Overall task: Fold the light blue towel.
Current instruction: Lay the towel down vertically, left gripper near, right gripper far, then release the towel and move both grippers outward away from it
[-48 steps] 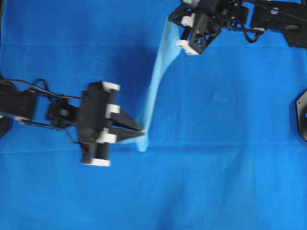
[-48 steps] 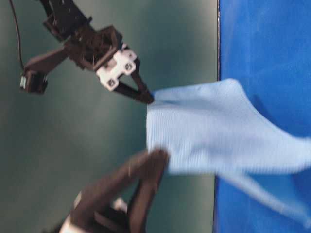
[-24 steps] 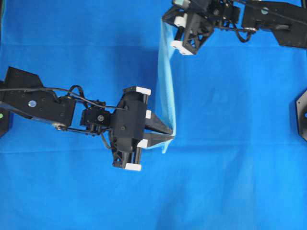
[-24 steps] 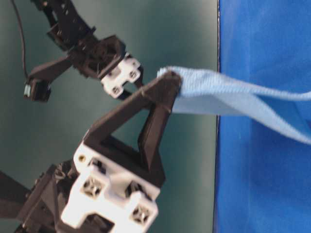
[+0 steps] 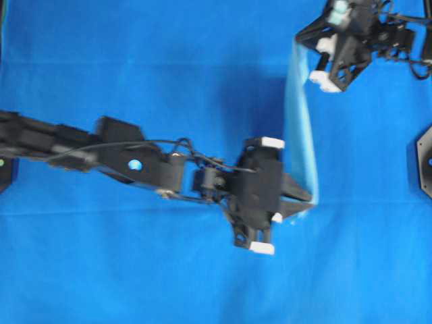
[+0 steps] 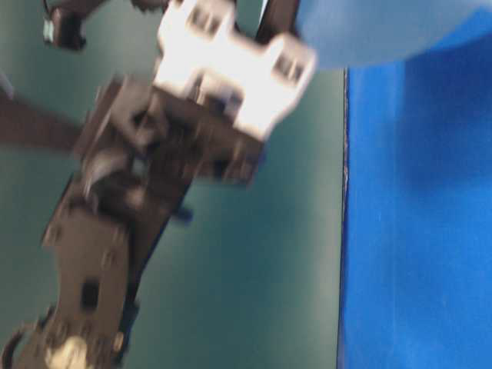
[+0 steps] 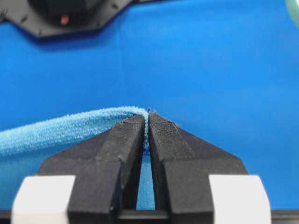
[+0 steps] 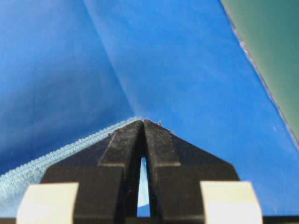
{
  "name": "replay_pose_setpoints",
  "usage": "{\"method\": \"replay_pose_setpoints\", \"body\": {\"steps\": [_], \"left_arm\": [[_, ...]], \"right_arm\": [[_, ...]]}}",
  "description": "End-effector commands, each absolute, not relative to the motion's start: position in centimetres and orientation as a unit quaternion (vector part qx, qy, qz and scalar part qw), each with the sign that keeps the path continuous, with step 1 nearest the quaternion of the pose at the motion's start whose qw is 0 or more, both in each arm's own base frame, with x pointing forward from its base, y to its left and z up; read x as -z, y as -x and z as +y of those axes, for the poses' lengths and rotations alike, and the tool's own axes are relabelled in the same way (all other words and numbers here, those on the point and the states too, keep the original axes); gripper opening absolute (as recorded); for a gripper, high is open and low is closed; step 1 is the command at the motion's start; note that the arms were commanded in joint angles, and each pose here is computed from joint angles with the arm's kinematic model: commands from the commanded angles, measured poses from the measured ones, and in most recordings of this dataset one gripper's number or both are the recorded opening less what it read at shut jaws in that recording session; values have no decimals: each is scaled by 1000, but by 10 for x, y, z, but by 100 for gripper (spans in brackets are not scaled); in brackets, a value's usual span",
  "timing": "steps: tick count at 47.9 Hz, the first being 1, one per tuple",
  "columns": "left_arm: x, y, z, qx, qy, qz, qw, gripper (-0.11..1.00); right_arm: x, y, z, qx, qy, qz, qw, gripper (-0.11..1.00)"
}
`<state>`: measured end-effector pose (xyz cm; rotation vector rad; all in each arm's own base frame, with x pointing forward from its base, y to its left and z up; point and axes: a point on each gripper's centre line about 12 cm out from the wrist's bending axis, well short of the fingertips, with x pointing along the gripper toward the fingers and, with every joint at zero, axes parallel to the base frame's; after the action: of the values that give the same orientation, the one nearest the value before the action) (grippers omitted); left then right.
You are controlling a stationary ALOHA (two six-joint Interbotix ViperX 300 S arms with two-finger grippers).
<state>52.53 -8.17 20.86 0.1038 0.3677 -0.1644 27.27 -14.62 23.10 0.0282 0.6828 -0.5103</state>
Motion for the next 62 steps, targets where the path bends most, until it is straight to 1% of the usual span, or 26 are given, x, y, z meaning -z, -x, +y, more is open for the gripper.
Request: {"method": "replay_pose_setpoints", "body": {"steps": [1,8,14,18,26,32,41,49,62], "left_arm": [[-232,-538,-91,89,-59,144,984,3],[-223,-538,-91,88,-59,151,983,3],[-214,-531,-89,88,-59,148,983,3],[-212,-521,-88,87,-57,135,985,3],[-201,-494,-84,84,-46,127,987,3],[-187,-466,-84,87,-32,138,986,3],[-168,-432,-87,89,10,170,981,3],[-159,-417,-88,88,35,191,977,3],[-156,-417,-88,86,36,202,975,3]], "right_arm": [[-243,-265,-149,258,-9,314,914,2],[-233,-270,-151,254,-11,327,910,2],[-224,-287,-158,246,-12,333,910,2],[-217,-300,-163,241,-13,337,910,2],[-203,-332,-175,228,-15,338,913,2],[-196,-355,-178,215,-14,330,919,2],[-191,-382,-172,194,-7,325,925,2],[-188,-390,-168,186,-5,325,927,2],[-185,-388,-167,185,-5,329,926,2]]}}
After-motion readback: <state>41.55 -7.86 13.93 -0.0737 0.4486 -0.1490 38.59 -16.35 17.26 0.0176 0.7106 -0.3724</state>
